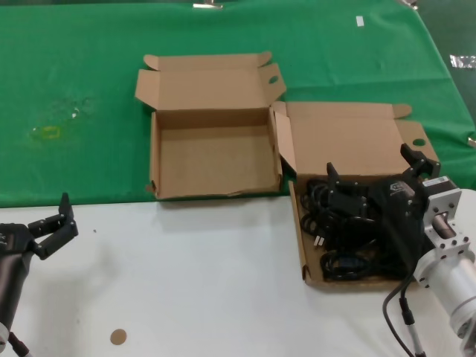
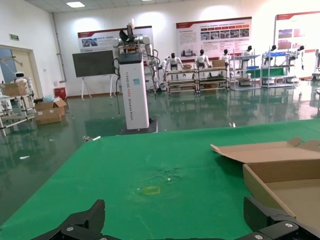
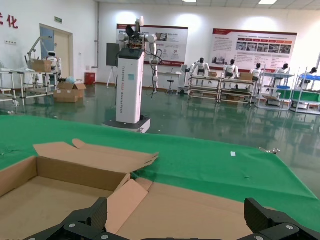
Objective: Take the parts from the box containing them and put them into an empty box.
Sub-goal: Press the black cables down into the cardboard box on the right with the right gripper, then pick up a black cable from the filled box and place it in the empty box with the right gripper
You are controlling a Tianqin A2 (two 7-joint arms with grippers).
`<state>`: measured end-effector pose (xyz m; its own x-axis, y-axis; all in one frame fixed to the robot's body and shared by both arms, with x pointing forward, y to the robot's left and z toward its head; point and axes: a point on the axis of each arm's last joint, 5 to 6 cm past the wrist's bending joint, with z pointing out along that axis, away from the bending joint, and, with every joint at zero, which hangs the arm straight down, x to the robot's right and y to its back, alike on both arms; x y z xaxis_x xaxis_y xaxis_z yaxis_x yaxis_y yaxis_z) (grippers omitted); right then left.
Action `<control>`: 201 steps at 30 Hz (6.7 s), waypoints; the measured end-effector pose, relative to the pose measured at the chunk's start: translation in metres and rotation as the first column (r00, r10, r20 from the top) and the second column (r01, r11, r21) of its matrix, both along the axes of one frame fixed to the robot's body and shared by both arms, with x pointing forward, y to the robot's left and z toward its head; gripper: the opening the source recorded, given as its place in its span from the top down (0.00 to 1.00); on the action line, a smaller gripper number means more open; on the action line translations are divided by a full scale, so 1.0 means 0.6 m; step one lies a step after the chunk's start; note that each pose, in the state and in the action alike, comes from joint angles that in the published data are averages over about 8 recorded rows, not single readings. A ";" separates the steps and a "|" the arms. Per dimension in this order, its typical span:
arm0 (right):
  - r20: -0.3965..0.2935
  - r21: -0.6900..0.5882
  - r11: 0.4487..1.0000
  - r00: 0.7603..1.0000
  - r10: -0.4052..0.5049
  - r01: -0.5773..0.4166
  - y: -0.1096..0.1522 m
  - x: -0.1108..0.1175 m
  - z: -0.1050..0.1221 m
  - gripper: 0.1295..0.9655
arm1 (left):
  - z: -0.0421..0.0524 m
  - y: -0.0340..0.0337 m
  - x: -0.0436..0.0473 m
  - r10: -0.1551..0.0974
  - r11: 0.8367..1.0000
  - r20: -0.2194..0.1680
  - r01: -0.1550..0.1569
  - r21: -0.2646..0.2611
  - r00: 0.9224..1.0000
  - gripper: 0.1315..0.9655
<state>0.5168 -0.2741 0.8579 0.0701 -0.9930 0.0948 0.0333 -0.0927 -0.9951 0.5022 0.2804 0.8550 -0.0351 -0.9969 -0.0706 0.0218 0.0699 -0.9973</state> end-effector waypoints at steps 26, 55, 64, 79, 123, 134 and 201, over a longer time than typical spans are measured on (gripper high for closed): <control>-0.020 -0.050 0.995 0.996 0.085 -0.085 -0.027 0.002 0.030 0.00 | 0.000 0.000 0.000 0.000 1.000 0.000 0.000 0.000 1.000 0.22; -0.550 -0.445 0.571 0.714 0.434 -0.690 -0.203 0.039 0.284 0.00 | 0.000 0.000 0.000 0.000 1.000 0.000 0.000 0.000 1.000 0.85; -0.679 -0.459 0.426 0.617 0.398 -0.780 -0.184 0.079 0.265 0.00 | 0.000 0.000 0.000 0.000 1.000 0.000 0.000 0.000 1.000 0.95; -0.725 -0.453 0.370 0.577 0.377 -0.811 -0.146 0.132 0.223 0.03 | 0.000 0.000 0.000 0.000 1.000 0.000 0.000 0.000 1.000 0.98; -0.716 -0.497 0.357 0.606 0.347 -0.791 -0.158 0.146 0.253 0.90 | 0.000 0.000 0.000 0.000 1.000 0.000 0.000 0.000 1.000 0.98; -0.692 -0.504 0.359 0.616 0.377 -0.786 -0.142 0.155 0.289 0.95 | 0.000 0.000 0.000 0.000 1.000 0.000 0.000 -0.001 1.000 0.98; -0.530 -0.631 0.334 0.703 0.474 -0.701 0.184 0.387 0.311 0.88 | 0.000 0.000 0.000 0.000 1.000 0.000 0.000 0.000 1.000 0.98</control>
<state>0.7489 -0.1638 1.0447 0.7335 -0.2210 0.6428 0.2094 -0.8261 -0.5231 0.5022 0.2804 0.8550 -0.0351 -0.9969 -0.0706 0.0217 0.0699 -0.9973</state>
